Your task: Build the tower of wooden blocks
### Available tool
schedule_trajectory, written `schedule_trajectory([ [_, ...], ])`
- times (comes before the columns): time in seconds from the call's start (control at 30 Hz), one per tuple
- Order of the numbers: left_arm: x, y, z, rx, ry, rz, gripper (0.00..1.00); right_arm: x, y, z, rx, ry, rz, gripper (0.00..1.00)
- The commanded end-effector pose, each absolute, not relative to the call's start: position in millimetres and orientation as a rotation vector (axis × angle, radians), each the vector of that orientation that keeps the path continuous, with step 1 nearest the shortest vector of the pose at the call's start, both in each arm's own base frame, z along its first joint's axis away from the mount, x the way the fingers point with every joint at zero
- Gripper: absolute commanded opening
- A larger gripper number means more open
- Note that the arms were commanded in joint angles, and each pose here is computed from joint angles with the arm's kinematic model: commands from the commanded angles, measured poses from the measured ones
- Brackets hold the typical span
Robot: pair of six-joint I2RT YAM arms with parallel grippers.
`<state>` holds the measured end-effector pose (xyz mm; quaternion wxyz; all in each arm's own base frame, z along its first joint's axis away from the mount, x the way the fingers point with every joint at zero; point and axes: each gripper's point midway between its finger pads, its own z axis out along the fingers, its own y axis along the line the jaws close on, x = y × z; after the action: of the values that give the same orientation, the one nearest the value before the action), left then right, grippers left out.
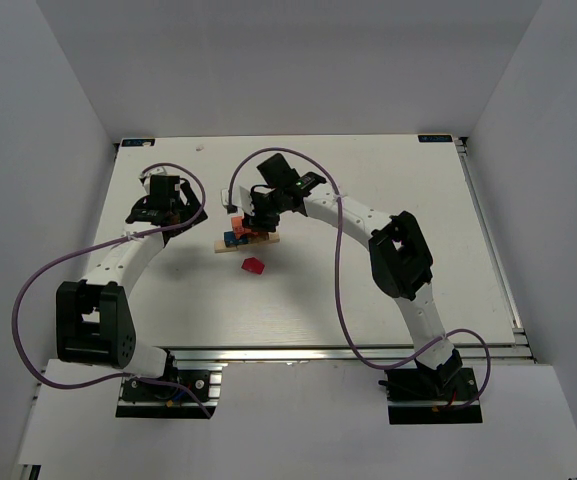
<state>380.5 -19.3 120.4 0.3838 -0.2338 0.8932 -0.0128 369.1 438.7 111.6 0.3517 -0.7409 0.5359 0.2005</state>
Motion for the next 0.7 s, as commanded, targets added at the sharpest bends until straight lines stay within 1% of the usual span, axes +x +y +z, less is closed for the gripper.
schedule_trajectory([
  [0.0, 385.6, -20.9, 129.8, -0.575, 2.25, -0.057, 0.98, 378.1, 448.2, 133.3, -1.881, 1.331, 0.49, 0.55],
  [0.2, 388.3, -32.2, 130.2, -0.518, 2.259, -0.129, 0.98, 377.7, 449.8, 137.4, -1.875, 1.32, 0.492, 0.57],
  [0.43, 389.6, -52.1, 126.6, -0.43, 2.284, -0.232, 0.98, 379.5, 450.9, 146.6, -1.848, 1.299, 0.486, 0.58],
  [0.67, 392.2, -65.9, 120.9, -0.381, 2.314, -0.247, 0.98, 377.6, 450.7, 145.5, -1.851, 1.298, 0.489, 0.58],
])
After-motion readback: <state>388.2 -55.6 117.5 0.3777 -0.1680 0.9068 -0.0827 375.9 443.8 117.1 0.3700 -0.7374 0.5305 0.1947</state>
